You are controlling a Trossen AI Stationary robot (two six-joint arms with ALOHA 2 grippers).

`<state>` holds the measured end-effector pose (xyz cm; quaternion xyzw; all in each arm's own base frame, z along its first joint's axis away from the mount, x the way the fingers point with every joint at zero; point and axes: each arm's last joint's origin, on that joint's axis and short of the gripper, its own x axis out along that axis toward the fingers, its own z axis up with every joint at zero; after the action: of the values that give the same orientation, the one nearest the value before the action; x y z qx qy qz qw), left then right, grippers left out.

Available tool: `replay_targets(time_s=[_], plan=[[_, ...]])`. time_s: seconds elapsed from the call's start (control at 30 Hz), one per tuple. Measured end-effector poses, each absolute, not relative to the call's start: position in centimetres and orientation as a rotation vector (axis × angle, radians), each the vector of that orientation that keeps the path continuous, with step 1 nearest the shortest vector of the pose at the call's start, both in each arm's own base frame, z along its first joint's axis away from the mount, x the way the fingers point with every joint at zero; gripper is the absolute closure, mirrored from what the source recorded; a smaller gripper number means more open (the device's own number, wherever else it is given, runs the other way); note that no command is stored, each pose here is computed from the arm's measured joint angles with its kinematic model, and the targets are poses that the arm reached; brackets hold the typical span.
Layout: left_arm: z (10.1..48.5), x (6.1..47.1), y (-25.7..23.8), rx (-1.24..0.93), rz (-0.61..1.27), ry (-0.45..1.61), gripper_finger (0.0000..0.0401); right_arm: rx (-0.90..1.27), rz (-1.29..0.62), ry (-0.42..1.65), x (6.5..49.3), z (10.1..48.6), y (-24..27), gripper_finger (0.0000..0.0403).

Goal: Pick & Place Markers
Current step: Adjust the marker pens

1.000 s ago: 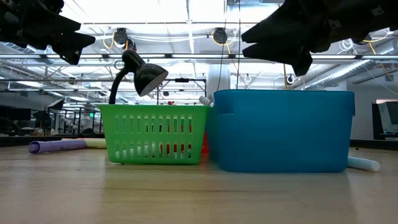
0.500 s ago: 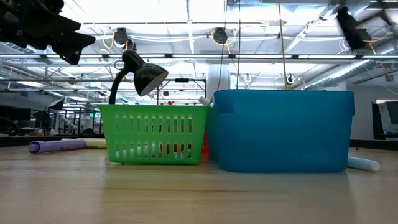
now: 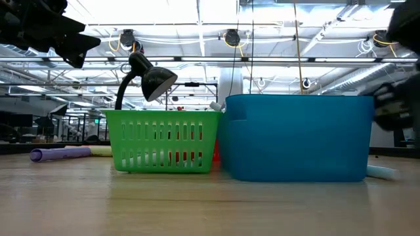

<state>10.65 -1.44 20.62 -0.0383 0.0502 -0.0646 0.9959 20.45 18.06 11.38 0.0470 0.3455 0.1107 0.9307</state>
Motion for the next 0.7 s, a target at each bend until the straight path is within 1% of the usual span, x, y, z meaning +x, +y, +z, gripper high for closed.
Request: replay_targets(time_s=[0.23,0.33,0.5,0.7], plan=[[20.6,10.6,-1.4,-0.077,-0.129,0.101,0.0203,0.124,0.171,0.695,22.2,9.1,17.5,0.0403],[20.6,10.6,-1.4,-0.077,-0.129,0.101,0.0203,0.123,0.103,0.711,22.3,8.6,17.1,0.0403],[20.6,10.6,-1.4,-0.077,-0.129,0.101,0.0203,0.114,0.018,0.743,22.0,8.5,16.5,0.0403],[20.6,10.6,-1.4,-0.077,-0.129,0.101,0.0203,0.170,-0.050,0.786,21.5,8.8,16.0,0.0403]])
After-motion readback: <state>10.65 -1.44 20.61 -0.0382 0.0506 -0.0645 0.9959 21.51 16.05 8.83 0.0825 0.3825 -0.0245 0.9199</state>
